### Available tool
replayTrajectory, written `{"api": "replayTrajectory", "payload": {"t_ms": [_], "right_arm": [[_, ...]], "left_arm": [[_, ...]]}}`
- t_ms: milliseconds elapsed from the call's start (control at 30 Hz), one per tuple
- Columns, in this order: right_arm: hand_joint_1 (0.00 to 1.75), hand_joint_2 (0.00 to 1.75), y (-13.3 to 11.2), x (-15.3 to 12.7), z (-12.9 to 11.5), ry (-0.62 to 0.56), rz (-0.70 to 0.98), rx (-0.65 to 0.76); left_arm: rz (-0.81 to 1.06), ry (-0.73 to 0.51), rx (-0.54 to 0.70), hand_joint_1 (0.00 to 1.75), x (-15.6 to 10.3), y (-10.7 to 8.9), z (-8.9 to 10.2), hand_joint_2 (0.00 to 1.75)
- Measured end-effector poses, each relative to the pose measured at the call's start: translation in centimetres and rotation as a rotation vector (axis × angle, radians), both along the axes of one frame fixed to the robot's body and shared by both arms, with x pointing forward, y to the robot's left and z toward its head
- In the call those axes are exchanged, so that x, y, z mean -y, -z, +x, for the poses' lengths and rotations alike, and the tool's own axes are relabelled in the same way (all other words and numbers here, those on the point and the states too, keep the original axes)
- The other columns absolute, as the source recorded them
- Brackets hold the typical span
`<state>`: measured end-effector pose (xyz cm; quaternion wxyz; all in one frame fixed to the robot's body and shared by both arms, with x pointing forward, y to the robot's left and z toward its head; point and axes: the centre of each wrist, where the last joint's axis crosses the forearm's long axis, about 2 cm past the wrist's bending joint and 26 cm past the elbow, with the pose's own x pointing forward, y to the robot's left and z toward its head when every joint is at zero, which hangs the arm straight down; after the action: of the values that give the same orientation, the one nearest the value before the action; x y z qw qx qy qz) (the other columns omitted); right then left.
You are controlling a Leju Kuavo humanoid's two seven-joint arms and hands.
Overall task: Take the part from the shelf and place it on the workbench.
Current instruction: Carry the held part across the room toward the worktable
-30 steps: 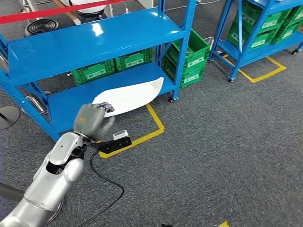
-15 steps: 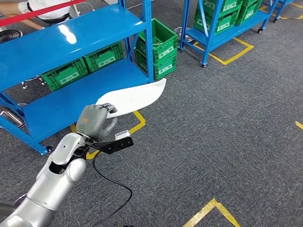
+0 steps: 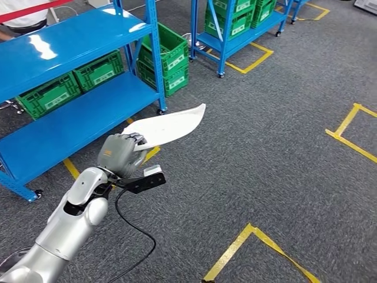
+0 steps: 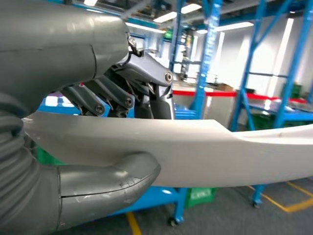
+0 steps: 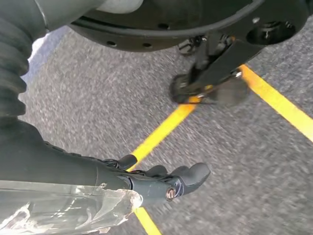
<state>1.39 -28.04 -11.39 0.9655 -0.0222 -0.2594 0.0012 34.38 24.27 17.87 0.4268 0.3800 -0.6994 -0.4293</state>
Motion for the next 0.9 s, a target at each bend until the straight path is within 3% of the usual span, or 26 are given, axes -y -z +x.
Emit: {"api": "replayTrajectory", "payload": {"t_ms": [533,900], "right_arm": [[0.00,1.75,0.0,0.0,0.1,-0.022,0.001,0.004],[0.00,1.75,0.0,0.1,-0.1,-0.028,0.002,0.003]], "left_arm": [[0.002,0.004,-0.031,1.75,-0.6,1.3,-0.2,1.75],[0.003,0.012,-0.016,1.75,-0.6,1.0,0.1,1.75]]}}
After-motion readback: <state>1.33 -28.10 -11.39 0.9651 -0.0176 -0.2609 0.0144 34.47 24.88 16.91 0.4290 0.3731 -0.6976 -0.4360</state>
